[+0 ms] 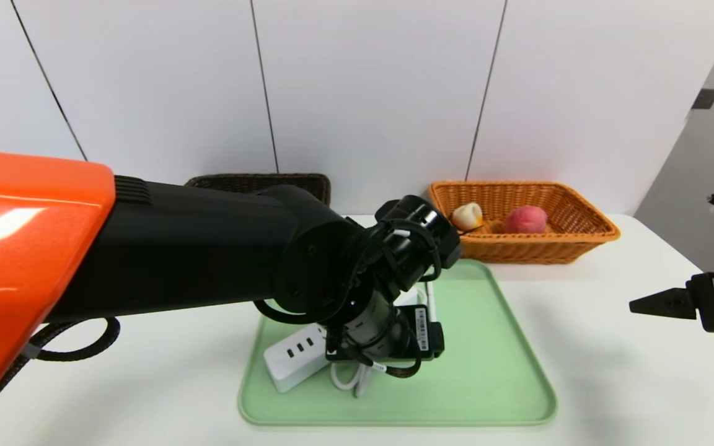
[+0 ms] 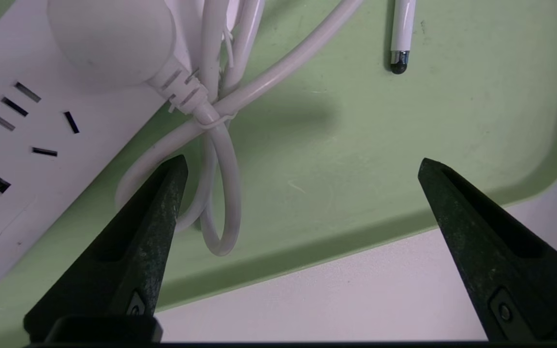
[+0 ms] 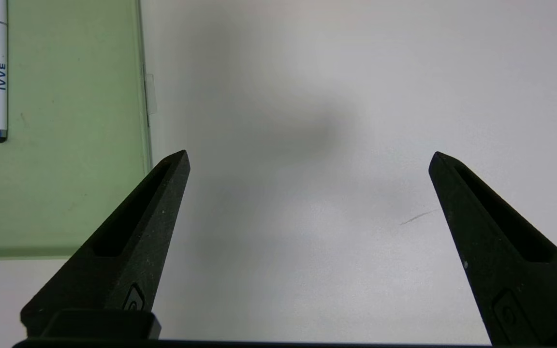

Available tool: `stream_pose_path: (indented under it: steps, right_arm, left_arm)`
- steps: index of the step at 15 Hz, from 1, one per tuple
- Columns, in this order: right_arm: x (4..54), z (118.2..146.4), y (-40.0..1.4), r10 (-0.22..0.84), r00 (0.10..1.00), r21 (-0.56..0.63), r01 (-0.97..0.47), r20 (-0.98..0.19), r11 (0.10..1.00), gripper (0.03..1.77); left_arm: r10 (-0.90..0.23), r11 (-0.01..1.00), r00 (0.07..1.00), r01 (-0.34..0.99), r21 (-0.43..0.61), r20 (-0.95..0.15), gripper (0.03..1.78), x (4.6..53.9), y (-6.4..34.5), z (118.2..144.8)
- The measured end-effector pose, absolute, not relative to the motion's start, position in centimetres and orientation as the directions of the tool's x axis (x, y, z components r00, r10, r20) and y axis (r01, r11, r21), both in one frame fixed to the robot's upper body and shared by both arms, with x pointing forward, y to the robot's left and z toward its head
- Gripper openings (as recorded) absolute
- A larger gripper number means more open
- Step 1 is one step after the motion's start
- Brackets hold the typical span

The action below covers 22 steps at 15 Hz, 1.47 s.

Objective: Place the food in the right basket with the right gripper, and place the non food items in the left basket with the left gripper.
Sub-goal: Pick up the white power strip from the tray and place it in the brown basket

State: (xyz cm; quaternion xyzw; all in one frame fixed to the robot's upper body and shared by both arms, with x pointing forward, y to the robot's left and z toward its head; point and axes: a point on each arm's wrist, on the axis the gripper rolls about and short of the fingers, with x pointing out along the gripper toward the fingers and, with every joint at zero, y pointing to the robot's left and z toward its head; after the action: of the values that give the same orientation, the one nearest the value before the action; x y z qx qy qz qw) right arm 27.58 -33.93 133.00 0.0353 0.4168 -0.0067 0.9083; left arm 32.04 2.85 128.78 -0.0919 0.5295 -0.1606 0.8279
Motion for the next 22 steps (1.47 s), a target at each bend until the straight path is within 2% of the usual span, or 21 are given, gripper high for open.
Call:
stream_pose_path:
  steps: [22]
  right_arm:
    - [27.8, 133.0, -34.6, -0.005, 0.651, 0.054, 0.071, -0.759, 0.996, 1.71]
  left_arm:
    - [-0.338, 0.941, 0.374, 0.146, -0.305, -0.864, 1.69, 33.4, 2.0, 126.9]
